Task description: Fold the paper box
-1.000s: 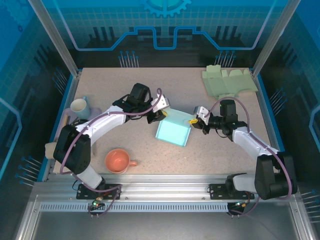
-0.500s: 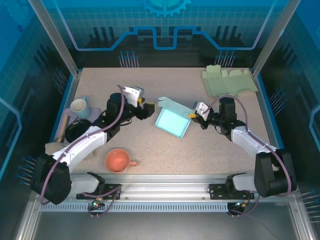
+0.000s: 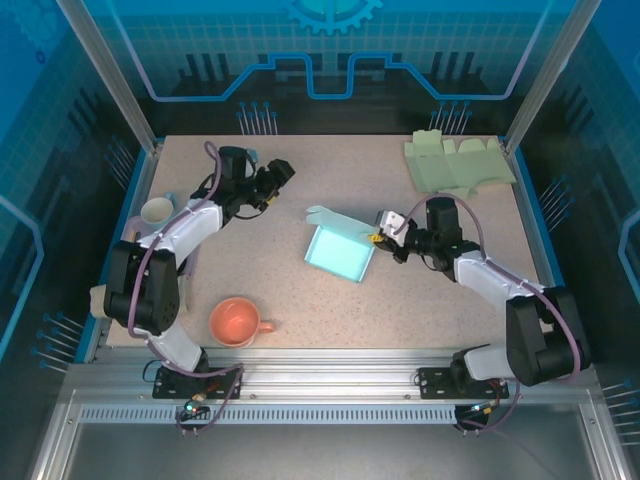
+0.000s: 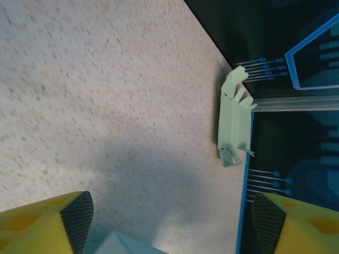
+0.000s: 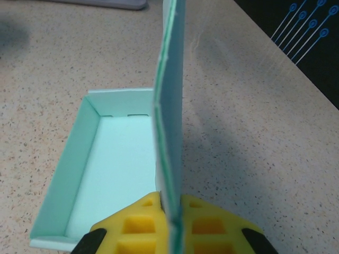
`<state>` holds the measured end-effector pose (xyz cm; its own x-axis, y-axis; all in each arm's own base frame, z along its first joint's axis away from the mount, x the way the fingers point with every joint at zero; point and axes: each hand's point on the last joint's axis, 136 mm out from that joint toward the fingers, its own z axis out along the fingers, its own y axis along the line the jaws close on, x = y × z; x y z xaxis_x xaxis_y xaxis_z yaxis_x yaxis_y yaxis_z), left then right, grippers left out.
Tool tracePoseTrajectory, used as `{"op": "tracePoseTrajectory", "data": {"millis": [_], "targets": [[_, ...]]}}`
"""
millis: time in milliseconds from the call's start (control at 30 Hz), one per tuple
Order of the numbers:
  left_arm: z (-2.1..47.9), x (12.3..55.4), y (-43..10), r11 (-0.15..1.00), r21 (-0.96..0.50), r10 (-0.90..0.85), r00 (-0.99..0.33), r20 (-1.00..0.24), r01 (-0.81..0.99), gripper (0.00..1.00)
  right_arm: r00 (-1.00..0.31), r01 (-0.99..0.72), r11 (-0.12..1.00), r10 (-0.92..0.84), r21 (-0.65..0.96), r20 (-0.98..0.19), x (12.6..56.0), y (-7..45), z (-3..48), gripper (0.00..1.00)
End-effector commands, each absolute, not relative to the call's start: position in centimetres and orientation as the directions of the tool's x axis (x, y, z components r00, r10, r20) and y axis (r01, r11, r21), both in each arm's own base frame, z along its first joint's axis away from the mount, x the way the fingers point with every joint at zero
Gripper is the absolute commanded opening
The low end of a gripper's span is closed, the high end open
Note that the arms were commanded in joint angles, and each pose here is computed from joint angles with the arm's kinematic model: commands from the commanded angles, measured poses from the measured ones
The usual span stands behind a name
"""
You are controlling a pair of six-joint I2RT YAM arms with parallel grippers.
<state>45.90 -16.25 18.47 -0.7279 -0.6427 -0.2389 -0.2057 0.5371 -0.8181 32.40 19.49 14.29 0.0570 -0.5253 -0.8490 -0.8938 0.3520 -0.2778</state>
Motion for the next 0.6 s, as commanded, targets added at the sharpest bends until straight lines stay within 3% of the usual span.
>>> {"op": "tracePoseTrajectory", "data": {"millis": [0,567], "targets": [[18.4,44.3,-18.0,0.508,-0.810,-0.636,-0.762,-0.125,-0.291,0.82,0.088,-0.885,0.331,-0.571,-0.327,-0.816,32.9,20.1,14.0,0.00],[15.9,40.6,-22.6,0.644,-0.717,-0.527,-0.834,-0.163,-0.267,0.77,0.079,-0.887,0.312,-0.621,-0.339,-0.780,33.4,20.9,12.2,0.00]]}}
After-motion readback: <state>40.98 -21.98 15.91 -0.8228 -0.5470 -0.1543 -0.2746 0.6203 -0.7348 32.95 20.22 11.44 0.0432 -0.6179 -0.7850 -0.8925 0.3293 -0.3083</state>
